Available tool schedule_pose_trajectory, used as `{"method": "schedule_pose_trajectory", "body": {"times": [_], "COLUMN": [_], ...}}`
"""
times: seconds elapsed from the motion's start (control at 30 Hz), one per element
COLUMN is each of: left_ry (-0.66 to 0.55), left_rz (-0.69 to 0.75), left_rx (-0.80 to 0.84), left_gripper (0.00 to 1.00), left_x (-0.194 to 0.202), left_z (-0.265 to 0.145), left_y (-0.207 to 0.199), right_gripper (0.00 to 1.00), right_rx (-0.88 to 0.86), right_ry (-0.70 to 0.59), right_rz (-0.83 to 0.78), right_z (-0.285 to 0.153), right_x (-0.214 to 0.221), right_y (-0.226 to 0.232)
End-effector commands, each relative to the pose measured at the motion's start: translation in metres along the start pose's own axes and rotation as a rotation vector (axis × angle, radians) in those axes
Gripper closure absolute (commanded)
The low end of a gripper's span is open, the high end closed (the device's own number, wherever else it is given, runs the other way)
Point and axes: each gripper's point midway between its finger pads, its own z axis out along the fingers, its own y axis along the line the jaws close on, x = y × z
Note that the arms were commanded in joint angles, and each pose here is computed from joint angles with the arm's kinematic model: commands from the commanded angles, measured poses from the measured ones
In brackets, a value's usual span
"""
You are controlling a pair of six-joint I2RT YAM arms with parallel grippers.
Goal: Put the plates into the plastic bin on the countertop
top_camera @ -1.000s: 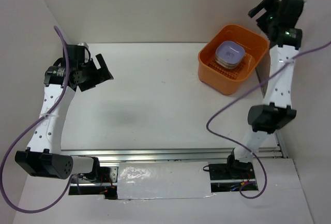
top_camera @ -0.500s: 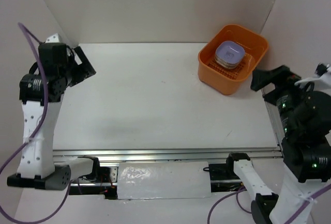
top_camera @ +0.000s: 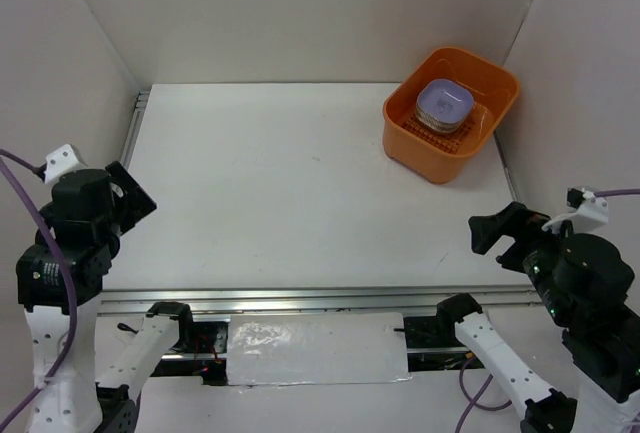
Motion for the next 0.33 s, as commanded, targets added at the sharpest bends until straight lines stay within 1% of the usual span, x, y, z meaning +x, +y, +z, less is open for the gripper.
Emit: {"method": "schedule_pose_trajectory", "body": {"times": [0.0, 0.03, 0.1, 0.2, 0.3], "left_ry": [0.034, 0.056, 0.067, 0.059, 0.070], "left_rz": [-0.040, -0.040, -0.063, -0.081, -0.069], "left_rx": [-0.018, -0.014, 0.030, 0.062, 0.047], "left_gripper": [0.01, 0.01, 0.01, 0.01, 0.01], "left_x": [0.023, 0.032, 0.038, 0.039, 0.040], "left_z": [0.006, 0.013, 0.012, 0.011, 0.012], "left_y": [0.007, 0.005, -0.001, -0.006, -0.005], "right_gripper": [0.00, 0.00, 0.00, 0.00, 0.00], "right_rx": [0.024, 0.028, 0.021, 0.021, 0.021], "right_ry": [-0.038, -0.049, -0.060, -0.071, -0.067], "right_rz": [0.016, 0.021, 0.029, 0.038, 0.037], "right_z": [-0.021, -0.023, -0.028, -0.032, -0.030], "right_x": [-0.006, -0.008, -0.011, -0.015, -0.015], "right_y": [-0.015, -0.016, -0.016, -0.017, -0.017]}}
